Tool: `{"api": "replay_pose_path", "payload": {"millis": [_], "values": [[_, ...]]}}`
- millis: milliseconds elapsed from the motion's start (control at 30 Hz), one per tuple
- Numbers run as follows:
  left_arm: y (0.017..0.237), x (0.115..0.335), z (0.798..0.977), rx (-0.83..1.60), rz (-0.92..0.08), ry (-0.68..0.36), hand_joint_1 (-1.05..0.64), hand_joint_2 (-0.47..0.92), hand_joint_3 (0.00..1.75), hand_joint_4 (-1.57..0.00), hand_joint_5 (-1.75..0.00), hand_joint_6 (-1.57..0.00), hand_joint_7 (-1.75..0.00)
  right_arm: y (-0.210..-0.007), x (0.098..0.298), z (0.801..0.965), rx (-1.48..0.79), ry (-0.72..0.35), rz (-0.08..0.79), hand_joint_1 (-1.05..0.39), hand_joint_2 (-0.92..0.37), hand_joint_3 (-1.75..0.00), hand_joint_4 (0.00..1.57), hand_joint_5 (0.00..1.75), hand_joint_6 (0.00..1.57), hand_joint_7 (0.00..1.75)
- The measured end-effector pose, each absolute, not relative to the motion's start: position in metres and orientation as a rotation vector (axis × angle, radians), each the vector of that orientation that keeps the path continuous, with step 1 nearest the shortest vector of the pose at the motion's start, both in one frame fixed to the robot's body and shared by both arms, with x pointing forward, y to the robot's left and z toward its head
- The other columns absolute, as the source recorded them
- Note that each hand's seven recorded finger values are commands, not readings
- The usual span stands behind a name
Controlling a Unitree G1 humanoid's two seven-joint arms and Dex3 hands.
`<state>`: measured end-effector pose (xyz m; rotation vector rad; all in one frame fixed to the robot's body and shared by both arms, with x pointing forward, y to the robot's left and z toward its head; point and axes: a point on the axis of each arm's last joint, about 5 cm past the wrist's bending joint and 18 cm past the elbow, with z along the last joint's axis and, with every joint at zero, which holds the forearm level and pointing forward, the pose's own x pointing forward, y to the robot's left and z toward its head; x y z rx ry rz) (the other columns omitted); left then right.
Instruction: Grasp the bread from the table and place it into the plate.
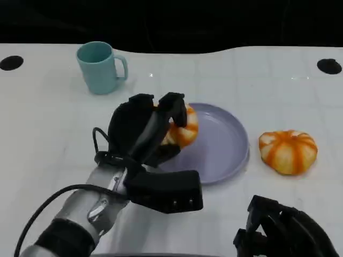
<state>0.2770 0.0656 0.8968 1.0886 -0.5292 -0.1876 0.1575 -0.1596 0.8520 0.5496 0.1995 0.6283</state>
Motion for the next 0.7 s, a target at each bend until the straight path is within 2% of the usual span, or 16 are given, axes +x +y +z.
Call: {"api": "replay_pose_path", "payload": {"millis": [167, 300, 367, 400, 500, 600, 667, 700], "values": [[0.059, 0.281, 0.895, 1.074, -0.233, -0.514, -0.13, 0.39, 1.05, -0.94, -1.75, -0.71, -1.75, -0.160, 0.157, 0.852, 0.549, 0.198, 0.631, -0.70, -0.92, -0.21, 0.88, 1.57, 0.80, 1.30], [0.054, 0.282, 0.891, 1.039, -0.297, -0.454, -0.13, 0.43, 1.04, -0.91, -1.75, -0.70, -1.75, -0.160, 0.157, 0.852, 0.550, 0.197, 0.631, -0.70, -0.92, -0.22, 0.88, 1.58, 0.80, 1.31], [0.051, 0.282, 0.889, 1.019, -0.318, -0.436, -0.12, 0.46, 0.98, -0.86, -1.75, -0.67, -1.74, -0.160, 0.157, 0.852, 0.550, 0.197, 0.631, -0.71, -0.92, -0.22, 0.88, 1.58, 0.79, 1.31], [0.050, 0.282, 0.888, 1.014, -0.324, -0.429, -0.12, 0.49, 0.93, -0.82, -1.75, -0.66, -1.67, -0.160, 0.157, 0.852, 0.551, 0.197, 0.631, -0.71, -0.92, -0.23, 0.88, 1.58, 0.79, 1.31], [0.047, 0.284, 0.889, 0.982, -0.356, -0.404, -0.15, 0.65, 0.57, -0.69, -1.62, -0.79, -1.00, -0.160, 0.157, 0.852, 0.550, 0.198, 0.632, -0.71, -0.92, -0.23, 0.88, 1.58, 0.79, 1.30], [0.047, 0.286, 0.892, 0.956, -0.408, -0.384, -0.24, 0.87, 0.19, -0.65, -1.16, -0.78, -0.32, -0.160, 0.156, 0.852, 0.550, 0.198, 0.632, -0.71, -0.92, -0.22, 0.87, 1.59, 0.79, 1.31], [0.047, 0.286, 0.893, 0.959, -0.449, -0.371, -0.30, 0.90, 0.10, -0.57, -0.99, -0.68, -0.14, -0.160, 0.156, 0.852, 0.550, 0.198, 0.632, -0.71, -0.92, -0.22, 0.87, 1.59, 0.79, 1.31], [0.047, 0.286, 0.893, 0.969, -0.471, -0.363, -0.37, 0.91, 0.06, -0.48, -0.78, -0.58, -0.06, -0.160, 0.156, 0.852, 0.550, 0.197, 0.632, -0.72, -0.92, -0.22, 0.87, 1.59, 0.79, 1.31]]}}
